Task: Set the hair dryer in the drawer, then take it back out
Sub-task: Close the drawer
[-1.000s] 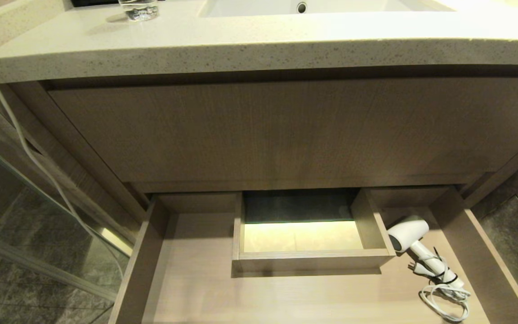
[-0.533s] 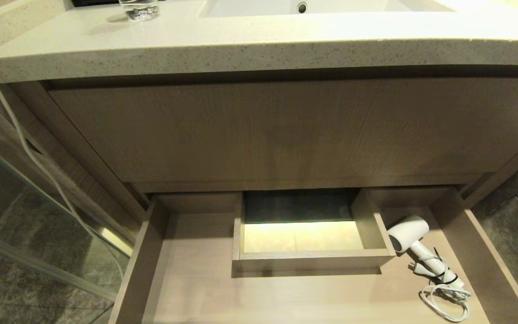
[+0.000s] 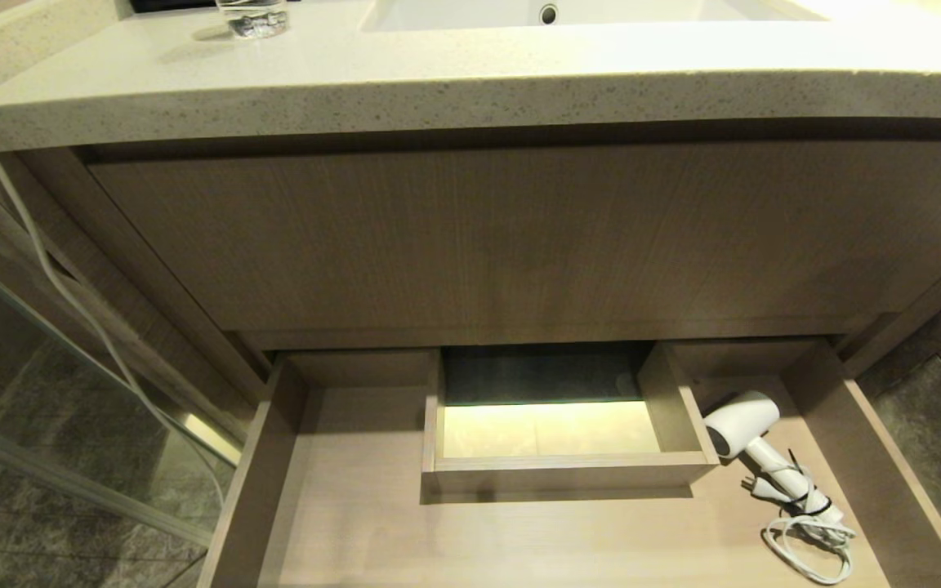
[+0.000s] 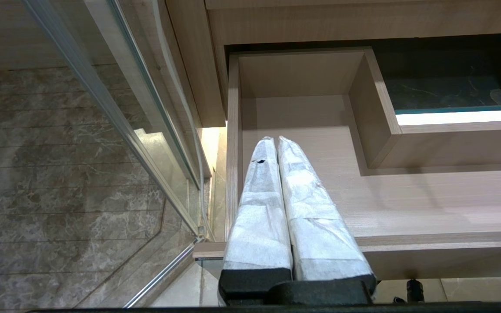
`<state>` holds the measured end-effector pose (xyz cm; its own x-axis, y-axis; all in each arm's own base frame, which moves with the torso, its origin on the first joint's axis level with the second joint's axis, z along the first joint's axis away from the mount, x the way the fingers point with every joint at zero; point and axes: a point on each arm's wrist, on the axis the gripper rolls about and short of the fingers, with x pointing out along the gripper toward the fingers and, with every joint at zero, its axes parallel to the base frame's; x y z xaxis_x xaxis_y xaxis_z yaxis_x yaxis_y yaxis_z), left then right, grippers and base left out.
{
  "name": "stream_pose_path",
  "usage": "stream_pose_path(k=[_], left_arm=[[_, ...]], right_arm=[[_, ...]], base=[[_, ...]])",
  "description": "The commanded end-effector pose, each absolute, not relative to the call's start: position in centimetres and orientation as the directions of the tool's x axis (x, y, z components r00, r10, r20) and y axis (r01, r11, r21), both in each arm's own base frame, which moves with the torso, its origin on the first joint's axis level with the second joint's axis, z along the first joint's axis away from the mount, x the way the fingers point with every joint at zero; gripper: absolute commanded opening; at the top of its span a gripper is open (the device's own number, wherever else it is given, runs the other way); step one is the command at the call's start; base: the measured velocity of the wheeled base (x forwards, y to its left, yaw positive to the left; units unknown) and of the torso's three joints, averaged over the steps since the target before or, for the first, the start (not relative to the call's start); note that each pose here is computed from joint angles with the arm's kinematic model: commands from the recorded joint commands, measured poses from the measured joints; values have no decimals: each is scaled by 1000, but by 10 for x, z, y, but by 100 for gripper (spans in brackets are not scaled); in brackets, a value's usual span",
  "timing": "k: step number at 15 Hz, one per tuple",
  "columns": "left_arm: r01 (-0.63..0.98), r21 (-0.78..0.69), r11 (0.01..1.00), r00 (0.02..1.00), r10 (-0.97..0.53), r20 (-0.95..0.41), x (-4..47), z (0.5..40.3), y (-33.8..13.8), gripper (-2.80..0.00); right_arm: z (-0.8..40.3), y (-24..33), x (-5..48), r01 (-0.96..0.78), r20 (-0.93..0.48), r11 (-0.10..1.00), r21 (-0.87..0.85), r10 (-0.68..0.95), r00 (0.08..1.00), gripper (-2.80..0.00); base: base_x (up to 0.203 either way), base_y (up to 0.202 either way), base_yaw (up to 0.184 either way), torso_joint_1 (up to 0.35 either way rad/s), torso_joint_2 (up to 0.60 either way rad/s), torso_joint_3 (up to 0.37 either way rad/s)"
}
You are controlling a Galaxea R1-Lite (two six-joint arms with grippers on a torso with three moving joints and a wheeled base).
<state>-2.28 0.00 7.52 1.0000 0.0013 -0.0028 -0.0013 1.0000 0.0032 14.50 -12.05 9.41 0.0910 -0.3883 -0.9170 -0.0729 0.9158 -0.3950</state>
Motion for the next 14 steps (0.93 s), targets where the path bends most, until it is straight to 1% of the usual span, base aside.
stream_pose_path(k=[1,4,7,12,14], left_arm=[[-2,3,1000,1000,2,-2,-23,75,0,-280],[-3,3,1000,1000,3,-2,-23,75,0,-280],[-2,3,1000,1000,2,-3,-23,75,0,-280],[-2,3,1000,1000,2,-3,-23,75,0,-280],[-2,3,1000,1000,2,-2,-23,75,0,-280]], right_arm=[[70,-139,166,-99,-944,939,-330,-330,13,-280],[52,-154,183,-115,-953,948,-296,-302,-33,-280],[41,-157,187,-165,-955,949,-267,-284,-87,-280],[37,-155,185,-185,-955,949,-255,-277,-105,-280],[37,-159,189,-178,-953,945,-274,-292,-83,-280]], base=[[0,0,0,0,0,0],[0,0,0,0,0,0],[0,0,0,0,0,0],[0,0,0,0,0,0],[0,0,0,0,0,0]])
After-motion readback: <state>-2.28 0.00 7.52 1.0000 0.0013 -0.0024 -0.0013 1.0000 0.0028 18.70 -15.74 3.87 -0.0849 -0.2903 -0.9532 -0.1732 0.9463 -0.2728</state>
